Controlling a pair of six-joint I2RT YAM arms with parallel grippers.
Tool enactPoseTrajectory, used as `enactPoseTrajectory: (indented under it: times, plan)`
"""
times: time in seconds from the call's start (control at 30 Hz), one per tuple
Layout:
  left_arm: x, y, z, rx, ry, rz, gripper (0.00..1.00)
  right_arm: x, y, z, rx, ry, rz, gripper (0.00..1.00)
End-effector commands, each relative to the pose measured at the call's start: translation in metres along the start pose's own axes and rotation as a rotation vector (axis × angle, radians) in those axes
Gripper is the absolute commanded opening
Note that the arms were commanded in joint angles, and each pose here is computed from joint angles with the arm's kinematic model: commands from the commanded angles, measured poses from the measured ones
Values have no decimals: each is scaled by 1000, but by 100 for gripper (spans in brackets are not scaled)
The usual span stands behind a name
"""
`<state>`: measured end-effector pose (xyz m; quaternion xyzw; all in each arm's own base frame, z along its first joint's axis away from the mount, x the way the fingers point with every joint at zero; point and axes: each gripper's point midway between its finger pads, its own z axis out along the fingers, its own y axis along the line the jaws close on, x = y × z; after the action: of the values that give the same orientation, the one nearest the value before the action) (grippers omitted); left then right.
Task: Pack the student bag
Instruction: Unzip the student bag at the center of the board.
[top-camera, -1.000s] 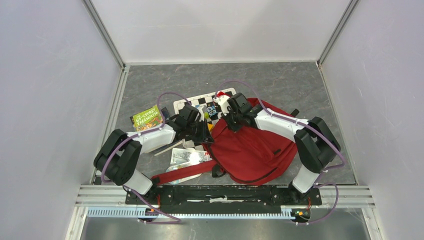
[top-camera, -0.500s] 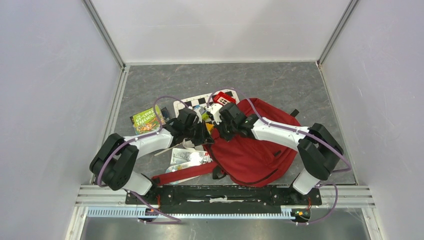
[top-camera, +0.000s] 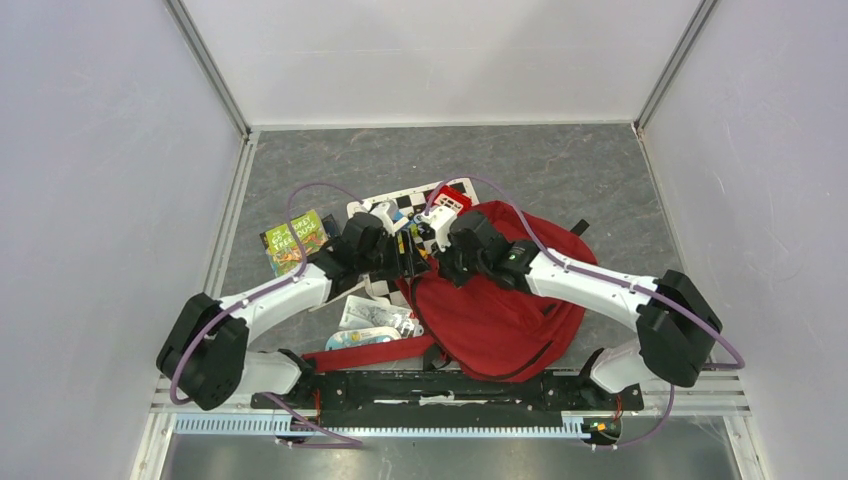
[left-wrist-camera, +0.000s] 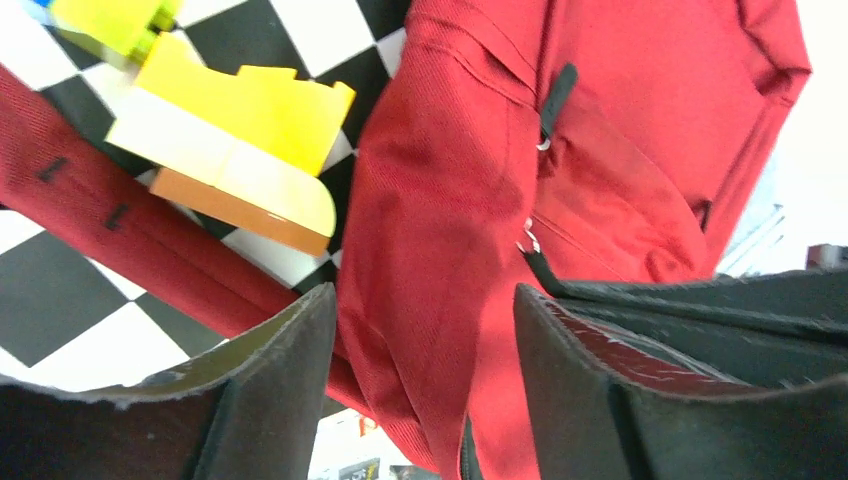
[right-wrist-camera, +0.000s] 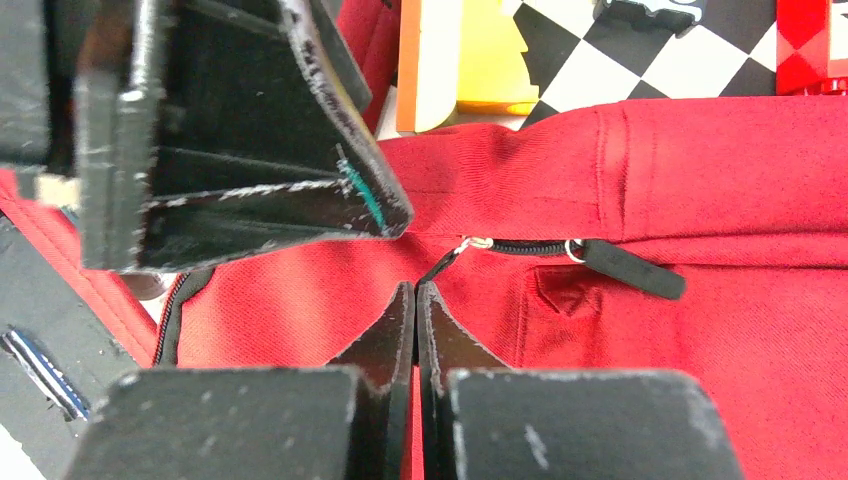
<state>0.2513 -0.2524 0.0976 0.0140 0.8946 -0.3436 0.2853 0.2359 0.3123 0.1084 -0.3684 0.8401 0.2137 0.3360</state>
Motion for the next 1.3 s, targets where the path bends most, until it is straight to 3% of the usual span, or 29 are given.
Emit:
enactPoseTrajectory:
  times: [0.0, 0.27, 0.47, 0.87, 1.0, 1.27]
  plan:
    - [-28, 8, -2, -87, -49, 123, 78, -14, 8, -14, -14, -71, 10, 0]
    - [-42, -9, 15, -11, -43, 200, 92, -16, 6, -23, -1, -103, 18, 0]
    - [-36, -14, 35, 35, 32, 225, 93, -17, 3, -29, 18, -124, 22, 0]
    - [-39, -42, 49, 189, 33, 209, 98, -14, 0, -32, 33, -132, 12, 0]
    - [-37, -42, 56, 178, 61, 227, 90, -15, 0, -32, 34, -134, 9, 0]
    - [-36, -43, 64, 166, 84, 235, 64, -14, -1, -31, 37, -135, 13, 0]
